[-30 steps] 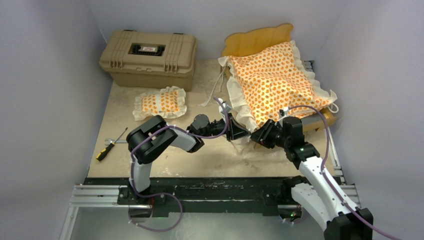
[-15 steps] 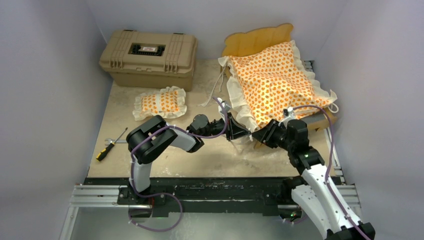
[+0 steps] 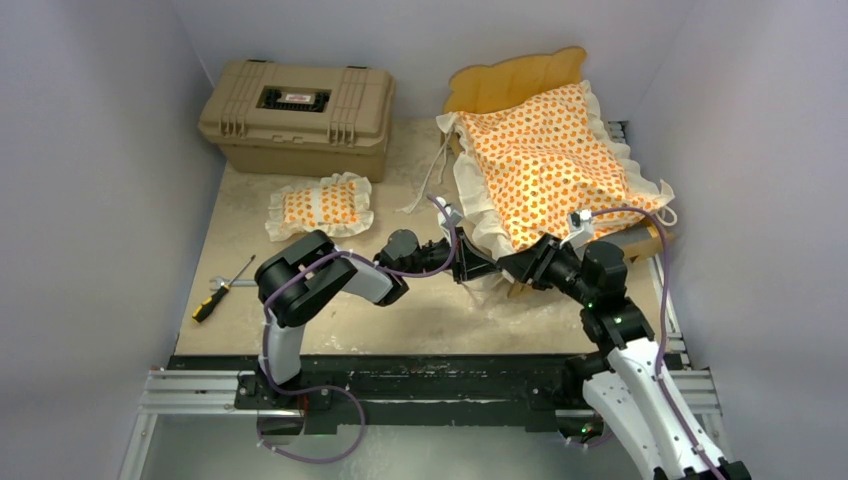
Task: Set up the pet bed
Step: Tie the ropes to the bed frame.
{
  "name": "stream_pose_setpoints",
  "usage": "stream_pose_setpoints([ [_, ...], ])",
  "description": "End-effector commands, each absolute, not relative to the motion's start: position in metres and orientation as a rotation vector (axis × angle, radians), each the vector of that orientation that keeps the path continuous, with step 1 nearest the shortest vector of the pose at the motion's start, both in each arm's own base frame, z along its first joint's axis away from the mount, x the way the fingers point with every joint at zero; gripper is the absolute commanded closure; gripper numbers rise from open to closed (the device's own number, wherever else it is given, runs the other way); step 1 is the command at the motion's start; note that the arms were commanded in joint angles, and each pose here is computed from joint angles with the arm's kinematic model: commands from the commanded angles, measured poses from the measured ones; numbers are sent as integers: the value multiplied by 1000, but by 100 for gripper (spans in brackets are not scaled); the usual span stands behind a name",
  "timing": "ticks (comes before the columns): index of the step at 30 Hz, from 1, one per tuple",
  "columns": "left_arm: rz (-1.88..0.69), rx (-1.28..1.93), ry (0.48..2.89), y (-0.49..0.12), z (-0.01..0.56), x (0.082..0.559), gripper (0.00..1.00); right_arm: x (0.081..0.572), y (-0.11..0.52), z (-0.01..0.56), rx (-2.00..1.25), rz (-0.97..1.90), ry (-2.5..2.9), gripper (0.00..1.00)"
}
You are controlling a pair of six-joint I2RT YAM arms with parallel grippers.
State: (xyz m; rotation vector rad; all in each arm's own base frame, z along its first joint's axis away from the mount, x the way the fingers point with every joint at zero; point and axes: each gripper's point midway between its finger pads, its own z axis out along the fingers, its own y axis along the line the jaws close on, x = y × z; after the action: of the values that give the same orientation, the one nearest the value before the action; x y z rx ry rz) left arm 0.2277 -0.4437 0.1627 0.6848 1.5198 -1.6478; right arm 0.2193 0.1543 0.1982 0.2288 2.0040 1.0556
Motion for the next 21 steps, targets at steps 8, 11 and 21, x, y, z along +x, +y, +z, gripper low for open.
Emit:
stream_pose_setpoints([
  [8, -1681, 698, 1457, -443, 179, 223, 100, 228, 145, 181, 285, 975, 2047, 60],
  [11, -1687, 701, 1456, -444, 179, 223, 100, 227, 142, 180, 271, 957, 2048, 60],
  [21, -1682, 740, 1485, -447, 176, 226, 100, 228, 138, 169, 213, 892, 2093, 60],
])
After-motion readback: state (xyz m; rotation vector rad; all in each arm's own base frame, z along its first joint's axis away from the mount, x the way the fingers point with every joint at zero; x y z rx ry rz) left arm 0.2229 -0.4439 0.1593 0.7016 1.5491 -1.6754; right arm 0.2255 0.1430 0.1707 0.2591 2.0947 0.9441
